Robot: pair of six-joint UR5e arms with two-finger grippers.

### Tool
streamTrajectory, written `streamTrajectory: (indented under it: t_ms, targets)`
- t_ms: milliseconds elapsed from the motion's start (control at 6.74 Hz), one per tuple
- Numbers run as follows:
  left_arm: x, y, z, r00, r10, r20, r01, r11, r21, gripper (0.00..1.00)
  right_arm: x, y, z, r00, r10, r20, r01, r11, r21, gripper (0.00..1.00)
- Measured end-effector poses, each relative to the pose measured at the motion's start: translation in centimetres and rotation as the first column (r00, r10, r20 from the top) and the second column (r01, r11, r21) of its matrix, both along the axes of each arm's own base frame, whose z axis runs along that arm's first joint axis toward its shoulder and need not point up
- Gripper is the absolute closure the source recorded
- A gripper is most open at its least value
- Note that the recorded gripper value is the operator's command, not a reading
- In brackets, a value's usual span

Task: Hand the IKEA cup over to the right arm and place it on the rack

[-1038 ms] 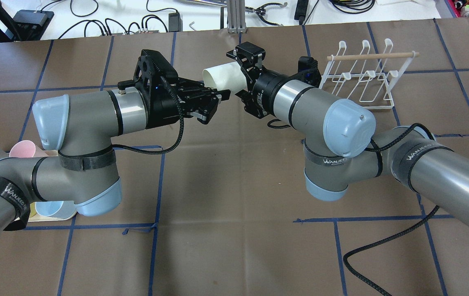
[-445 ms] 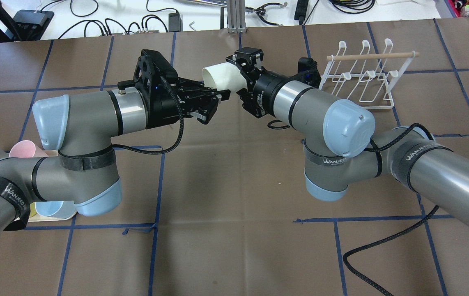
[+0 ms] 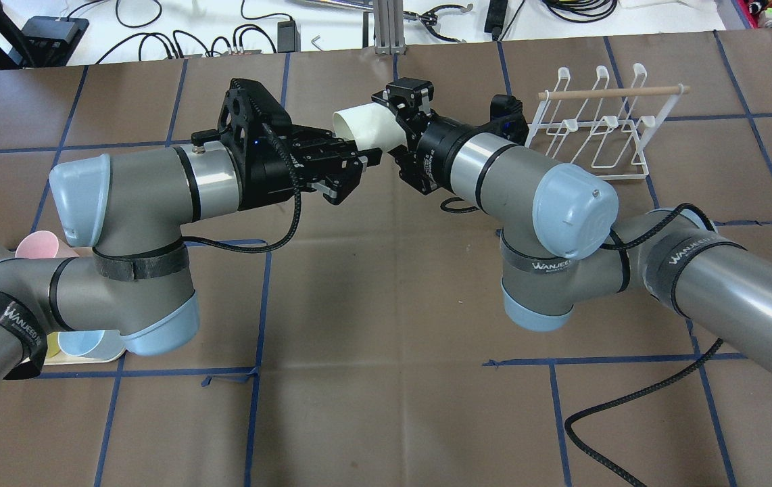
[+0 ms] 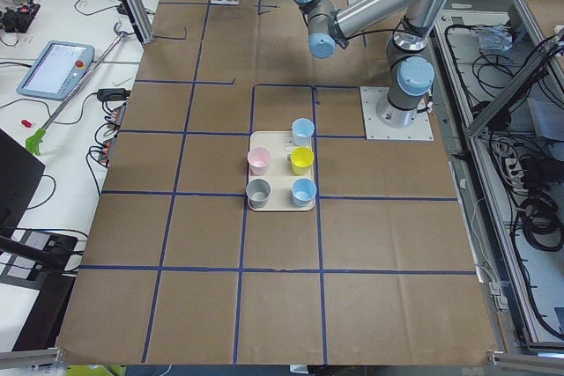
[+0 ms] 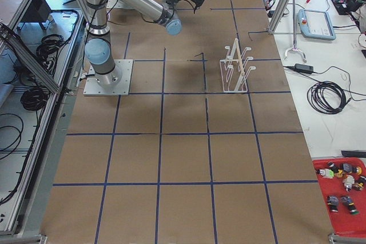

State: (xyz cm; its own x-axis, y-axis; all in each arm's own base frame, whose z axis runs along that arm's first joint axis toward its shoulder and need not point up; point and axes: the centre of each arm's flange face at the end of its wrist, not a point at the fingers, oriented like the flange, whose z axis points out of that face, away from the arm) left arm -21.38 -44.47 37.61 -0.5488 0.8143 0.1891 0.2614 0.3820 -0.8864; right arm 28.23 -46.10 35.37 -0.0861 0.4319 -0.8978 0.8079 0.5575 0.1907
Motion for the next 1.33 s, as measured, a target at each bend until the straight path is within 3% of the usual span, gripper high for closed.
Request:
streamTrajectory:
  t_ms: [297, 445, 741, 1038, 1186, 1335]
  targets:
    - [0.1, 0.0, 0.2, 1.000, 0.009, -0.005, -0.009, 1.000, 0.007, 0.01, 0.0, 0.0, 0.1, 1.000, 0.001, 0.000, -0.001, 1.000, -0.002, 0.59]
    - [0.4, -0.1, 0.2, 1.000, 0.017, -0.005, -0.017, 1.000, 0.011, 0.01, 0.0, -0.1, 0.1, 1.000, 0.000, -0.002, 0.000, 1.000, -0.004, 0.67]
    - [2.9, -1.2, 0.1, 0.997, 0.078, -0.003, -0.078, 0.997, 0.024, 0.01, -0.7, -1.1, 0.3, 0.999, 0.003, -0.046, -0.005, 0.999, -0.048, 0.72]
    - [7.9, -2.4, 0.4, 0.982, 0.187, 0.000, -0.187, 0.982, 0.041, 0.01, -3.8, -3.9, 0.6, 0.987, -0.015, -0.159, -0.009, 0.989, -0.146, 0.73]
    - [9.7, -2.8, 0.4, 0.969, 0.245, 0.030, -0.247, 0.967, 0.057, 0.01, -5.6, -5.3, 1.1, 0.974, -0.028, -0.226, -0.019, 0.979, -0.201, 0.81]
    - [11.3, -3.4, 0.3, 0.943, 0.317, 0.098, -0.325, 0.942, 0.080, 0.01, -6.7, -6.6, 1.4, 0.952, -0.031, -0.303, -0.050, 0.965, -0.257, 0.82]
